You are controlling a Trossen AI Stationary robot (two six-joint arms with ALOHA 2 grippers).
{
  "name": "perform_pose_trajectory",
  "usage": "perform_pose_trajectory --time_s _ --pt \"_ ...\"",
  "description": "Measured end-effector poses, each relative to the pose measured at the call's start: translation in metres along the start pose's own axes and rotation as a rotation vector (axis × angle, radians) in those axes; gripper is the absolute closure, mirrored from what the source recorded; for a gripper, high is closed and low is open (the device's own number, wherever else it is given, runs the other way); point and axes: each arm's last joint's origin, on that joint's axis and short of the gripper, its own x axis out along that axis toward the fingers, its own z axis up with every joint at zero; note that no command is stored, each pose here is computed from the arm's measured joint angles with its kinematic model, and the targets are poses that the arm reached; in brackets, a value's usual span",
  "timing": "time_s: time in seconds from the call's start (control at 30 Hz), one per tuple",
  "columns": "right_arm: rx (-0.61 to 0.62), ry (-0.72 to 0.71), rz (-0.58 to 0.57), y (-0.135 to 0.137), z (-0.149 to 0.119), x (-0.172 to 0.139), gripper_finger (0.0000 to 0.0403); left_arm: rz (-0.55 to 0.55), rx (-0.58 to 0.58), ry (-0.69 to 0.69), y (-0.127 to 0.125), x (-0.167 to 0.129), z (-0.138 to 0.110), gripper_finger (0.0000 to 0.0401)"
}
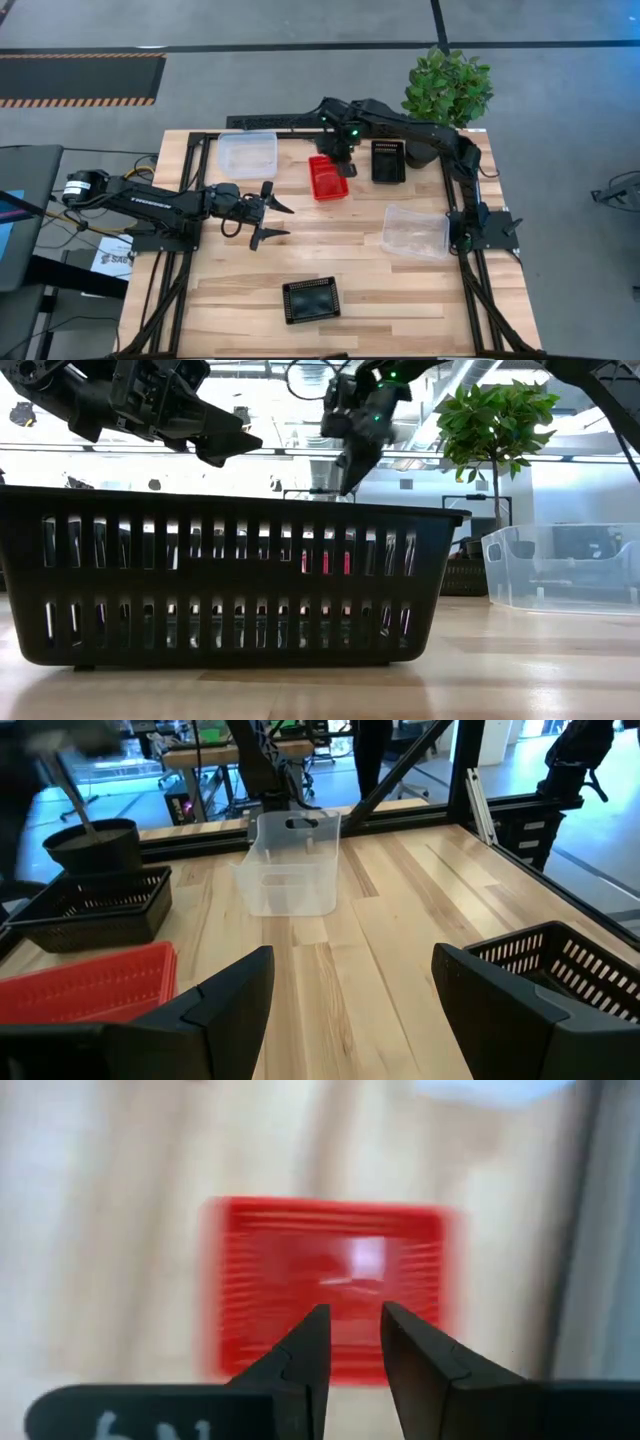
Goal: Stack baskets by color
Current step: Stack the bottom red basket on the top red basket
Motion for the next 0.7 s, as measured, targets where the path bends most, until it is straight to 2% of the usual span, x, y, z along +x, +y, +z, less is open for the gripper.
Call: perform_pose_trajectory --time_s 0.1,0.2,0.3,0.4,0.5,0.7 --pt "0.095 -0.013 0.184 0.004 -0.009 -0.003 0.0310 -0.001 0.004 0.005 0.000 0.000 0.000 0.0140" --pt "0.098 0.016 0.243 0.015 -0.012 0.012 0.0350 -0.002 0.017 0.016 0.000 0.000 -0.002 0.0140" --pt "0.041 0.062 0.295 0.033 -0.016 0.040 0.0392 -0.002 0.022 0.020 0.000 0.000 -0.002 0.0140" --pt "0.024 0.059 0.306 0.047 -0.017 0.065 0.0391 -0.002 0.023 0.021 0.000 0.000 -0.002 0.0140" --pt "0.012 0.069 0.307 0.059 -0.017 0.075 0.0398 0.004 0.022 0.021 0.001 0.000 -0.002 0.0140" --pt "-0.017 0.104 0.157 0.069 -0.014 0.091 0.0400 0.020 0.009 0.022 0.005 -0.001 -0.003 0.0140"
